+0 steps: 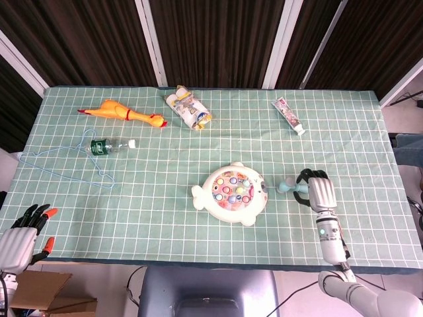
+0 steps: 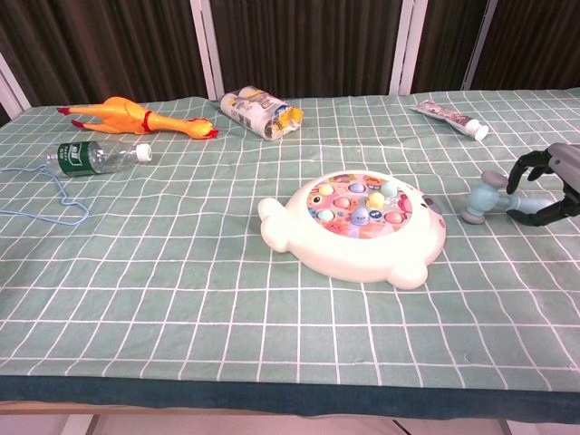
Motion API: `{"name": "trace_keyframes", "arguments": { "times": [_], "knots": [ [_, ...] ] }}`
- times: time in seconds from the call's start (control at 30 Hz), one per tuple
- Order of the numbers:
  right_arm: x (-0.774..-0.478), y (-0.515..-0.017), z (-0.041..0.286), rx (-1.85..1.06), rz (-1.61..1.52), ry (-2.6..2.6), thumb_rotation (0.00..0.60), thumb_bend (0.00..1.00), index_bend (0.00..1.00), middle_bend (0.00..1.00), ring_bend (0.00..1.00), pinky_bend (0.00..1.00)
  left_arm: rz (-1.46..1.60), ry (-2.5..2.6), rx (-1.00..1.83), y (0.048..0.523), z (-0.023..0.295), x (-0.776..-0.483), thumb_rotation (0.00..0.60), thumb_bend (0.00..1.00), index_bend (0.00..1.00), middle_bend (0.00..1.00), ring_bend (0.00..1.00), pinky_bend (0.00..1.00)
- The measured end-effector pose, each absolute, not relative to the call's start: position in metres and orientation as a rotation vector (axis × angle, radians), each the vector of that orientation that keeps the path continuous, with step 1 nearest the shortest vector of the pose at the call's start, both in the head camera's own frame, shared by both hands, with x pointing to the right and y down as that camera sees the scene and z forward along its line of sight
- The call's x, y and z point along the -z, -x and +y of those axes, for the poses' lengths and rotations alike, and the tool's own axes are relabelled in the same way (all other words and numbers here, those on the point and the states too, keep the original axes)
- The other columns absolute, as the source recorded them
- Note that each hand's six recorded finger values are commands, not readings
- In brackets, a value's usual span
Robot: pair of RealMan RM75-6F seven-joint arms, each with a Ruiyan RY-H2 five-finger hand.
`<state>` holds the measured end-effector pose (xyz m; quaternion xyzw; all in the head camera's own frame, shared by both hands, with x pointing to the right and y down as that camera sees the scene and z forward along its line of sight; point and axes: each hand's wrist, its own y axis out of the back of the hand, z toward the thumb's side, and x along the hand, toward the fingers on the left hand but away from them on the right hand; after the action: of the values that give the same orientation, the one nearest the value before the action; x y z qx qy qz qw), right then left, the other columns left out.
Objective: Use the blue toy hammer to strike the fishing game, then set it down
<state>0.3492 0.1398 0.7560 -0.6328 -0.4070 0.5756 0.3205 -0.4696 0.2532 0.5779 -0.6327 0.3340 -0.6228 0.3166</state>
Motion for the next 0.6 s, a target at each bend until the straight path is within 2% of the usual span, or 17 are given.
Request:
{"name": "trace_keyframes", "arguments": {
  "times": [0.6],
  "knots": [
    [-0.7583, -0.3531, 0.1435, -1.526, -1.024, 1.664, 0.6, 0.44, 0.61, 0.43, 0.38, 0.38, 0.891, 1.665, 1.645, 0.4707, 0.2523, -0.5774, 0.6, 0.44, 0.19, 0.1, 0.05, 0.25]
  ]
}}
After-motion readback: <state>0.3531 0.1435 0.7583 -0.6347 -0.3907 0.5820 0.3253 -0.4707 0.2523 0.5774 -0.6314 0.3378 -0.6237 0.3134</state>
